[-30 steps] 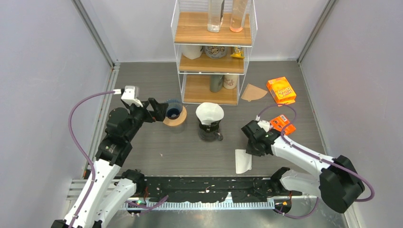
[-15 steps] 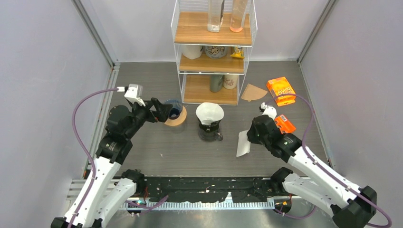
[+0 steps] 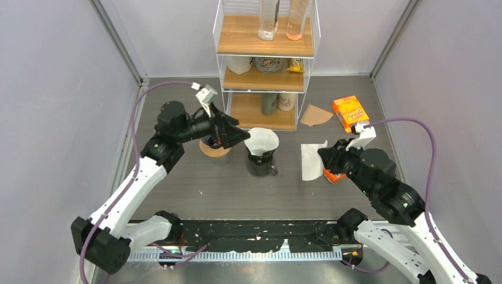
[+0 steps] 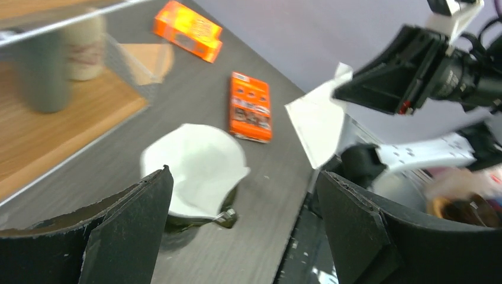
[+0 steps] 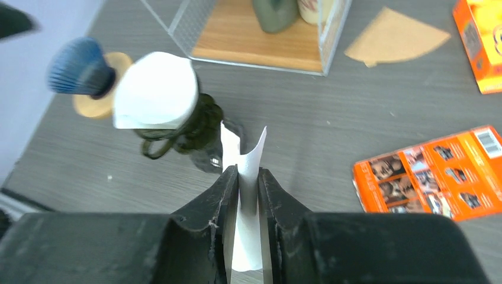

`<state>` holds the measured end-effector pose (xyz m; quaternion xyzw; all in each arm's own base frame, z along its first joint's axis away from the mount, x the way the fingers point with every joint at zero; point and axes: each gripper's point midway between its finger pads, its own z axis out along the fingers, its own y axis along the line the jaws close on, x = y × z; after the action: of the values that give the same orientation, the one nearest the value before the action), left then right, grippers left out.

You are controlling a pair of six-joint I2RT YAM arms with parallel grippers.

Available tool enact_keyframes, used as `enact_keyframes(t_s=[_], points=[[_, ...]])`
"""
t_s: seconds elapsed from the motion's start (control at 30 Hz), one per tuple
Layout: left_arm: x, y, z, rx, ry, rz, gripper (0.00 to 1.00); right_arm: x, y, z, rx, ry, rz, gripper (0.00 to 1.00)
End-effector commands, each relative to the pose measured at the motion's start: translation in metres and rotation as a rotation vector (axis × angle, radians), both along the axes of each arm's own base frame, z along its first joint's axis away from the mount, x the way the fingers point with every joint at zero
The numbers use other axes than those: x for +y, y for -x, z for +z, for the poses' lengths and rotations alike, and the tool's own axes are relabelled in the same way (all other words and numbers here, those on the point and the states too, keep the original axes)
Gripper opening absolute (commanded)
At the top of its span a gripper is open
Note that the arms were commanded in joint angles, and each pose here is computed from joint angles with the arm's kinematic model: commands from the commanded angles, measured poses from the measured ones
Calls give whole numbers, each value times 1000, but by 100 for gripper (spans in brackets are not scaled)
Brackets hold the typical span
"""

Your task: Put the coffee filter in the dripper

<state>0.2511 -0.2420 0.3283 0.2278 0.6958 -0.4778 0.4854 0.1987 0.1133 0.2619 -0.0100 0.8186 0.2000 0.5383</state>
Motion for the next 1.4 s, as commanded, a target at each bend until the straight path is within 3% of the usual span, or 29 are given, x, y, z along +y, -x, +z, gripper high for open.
enact_keyframes(t_s=[0.0, 0.23, 0.5, 0.93, 1.37], points=[[-46, 35, 28, -55, 35, -276, 99, 14, 16, 41, -103, -26, 156, 25], [-106, 64, 21, 22, -7, -539, 98, 47, 21, 71, -179, -115, 318, 25], [-132, 80, -1, 69, -80, -630, 92, 64, 26, 92, -222, -158, 413, 26], [-147, 105, 1, 60, -94, -715, 52, 72, 14, 96, -219, -157, 410, 26], [-151, 101, 1, 36, -139, -663, 32, 80, 12, 98, -243, -178, 438, 27]])
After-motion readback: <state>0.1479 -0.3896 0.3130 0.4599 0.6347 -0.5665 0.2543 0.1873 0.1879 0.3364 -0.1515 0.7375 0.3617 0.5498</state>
